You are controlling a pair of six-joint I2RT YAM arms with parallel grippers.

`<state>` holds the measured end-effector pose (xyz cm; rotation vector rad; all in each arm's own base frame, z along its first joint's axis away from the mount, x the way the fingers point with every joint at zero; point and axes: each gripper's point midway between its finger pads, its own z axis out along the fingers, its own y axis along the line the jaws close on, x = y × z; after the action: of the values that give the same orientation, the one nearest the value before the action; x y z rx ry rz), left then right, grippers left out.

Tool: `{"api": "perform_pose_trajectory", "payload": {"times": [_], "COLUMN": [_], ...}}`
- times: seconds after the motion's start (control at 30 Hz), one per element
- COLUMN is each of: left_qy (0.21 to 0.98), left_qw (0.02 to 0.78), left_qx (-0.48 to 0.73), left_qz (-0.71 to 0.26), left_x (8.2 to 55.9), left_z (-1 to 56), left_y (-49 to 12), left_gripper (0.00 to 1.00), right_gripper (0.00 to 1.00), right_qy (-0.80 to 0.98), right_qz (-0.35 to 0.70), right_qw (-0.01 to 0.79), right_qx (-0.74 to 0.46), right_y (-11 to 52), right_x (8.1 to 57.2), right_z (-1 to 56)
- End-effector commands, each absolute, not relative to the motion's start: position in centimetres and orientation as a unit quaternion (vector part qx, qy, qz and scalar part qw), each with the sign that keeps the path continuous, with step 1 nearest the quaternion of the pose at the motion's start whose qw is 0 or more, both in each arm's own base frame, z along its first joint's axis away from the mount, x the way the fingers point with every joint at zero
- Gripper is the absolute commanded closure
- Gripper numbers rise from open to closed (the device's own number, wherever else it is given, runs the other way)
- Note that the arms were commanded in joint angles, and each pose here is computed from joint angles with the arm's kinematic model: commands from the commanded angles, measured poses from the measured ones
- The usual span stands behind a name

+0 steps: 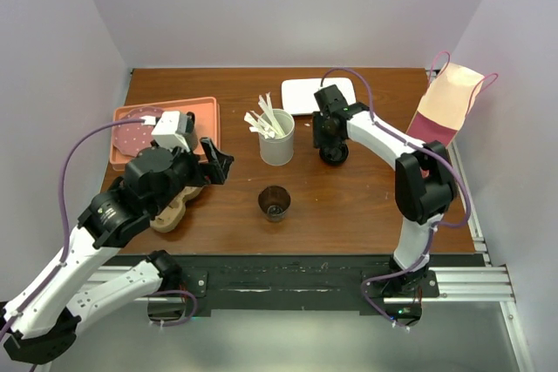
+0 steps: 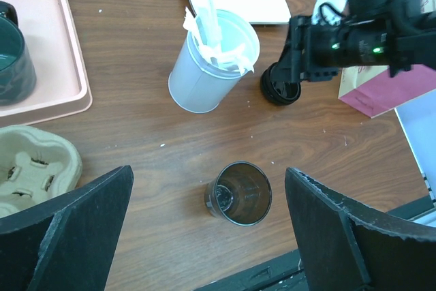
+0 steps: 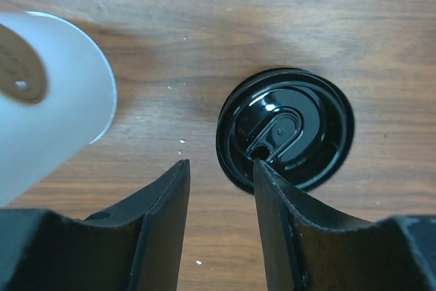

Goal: Pack the takeout coffee

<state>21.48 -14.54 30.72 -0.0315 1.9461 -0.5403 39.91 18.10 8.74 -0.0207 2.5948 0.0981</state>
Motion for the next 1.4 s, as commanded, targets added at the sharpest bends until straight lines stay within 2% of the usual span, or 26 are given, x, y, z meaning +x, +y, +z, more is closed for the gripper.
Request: {"api": "perform_pose_trajectory", "payload": {"times": [0.0,0.17,0.43,0.57,0.7,1.03,1.13,1.2,1.23,1.27,1.37], "left_qy": [0.807,0.807,0.805,0.805,0.804,0.796,0.801,0.798,0.794,0.79,0.776], "left_qw": [0.545,0.544,0.549,0.548,0.55,0.541,0.521,0.514,0.514,0.512,0.512], "left_qx": [-0.033,-0.038,-0.038,-0.035,-0.025,0.007,0.022,0.03,0.035,0.044,0.057], "left_qz": [-0.226,-0.228,-0.223,-0.224,-0.226,-0.272,-0.293,-0.314,-0.323,-0.336,-0.364], "left_x": [21.0,20.7,20.8,20.8,20.7,20.3,20.1,19.9,20.0,19.7,19.3], "left_z": [32.1,31.9,32.3,32.4,32.8,33.7,33.9,34.7,35.0,35.4,36.4], "left_y": [-13.4,-13.1,-12.9,-13.0,-13.1,-15.3,-16.7,-17.5,-18.1,-18.6,-19.5], "left_gripper": [0.02,0.02,0.02,0.03,0.02,0.03,0.05,0.07,0.07,0.09,0.11], "right_gripper": [0.54,0.6,0.61,0.78,0.86,0.88,0.89,0.9,0.91,0.91,0.9], "right_qy": [0.955,0.963,0.969,0.968,0.965,0.957,0.948,0.926,0.909,0.878,0.792], "right_qz": [0.034,0.033,0.024,0.024,0.027,0.055,0.131,0.194,0.257,0.306,0.473], "right_qw": [0.294,0.267,0.244,0.248,0.259,0.283,0.284,0.312,0.308,0.346,0.339], "right_qx": [-0.022,-0.03,-0.022,-0.021,-0.021,-0.026,-0.055,-0.086,-0.112,-0.127,-0.184], "right_y": [18.1,18.4,18.3,18.3,18.2,17.8,19.4,20.8,22.4,23.4,27.1], "right_x": [41.7,41.8,41.5,41.6,41.4,39.1,36.7,35.1,33.5,32.6,27.7], "right_z": [10.7,8.4,7.2,7.6,9.5,15.5,19.0,22.9,24.7,28.1,34.2]}}
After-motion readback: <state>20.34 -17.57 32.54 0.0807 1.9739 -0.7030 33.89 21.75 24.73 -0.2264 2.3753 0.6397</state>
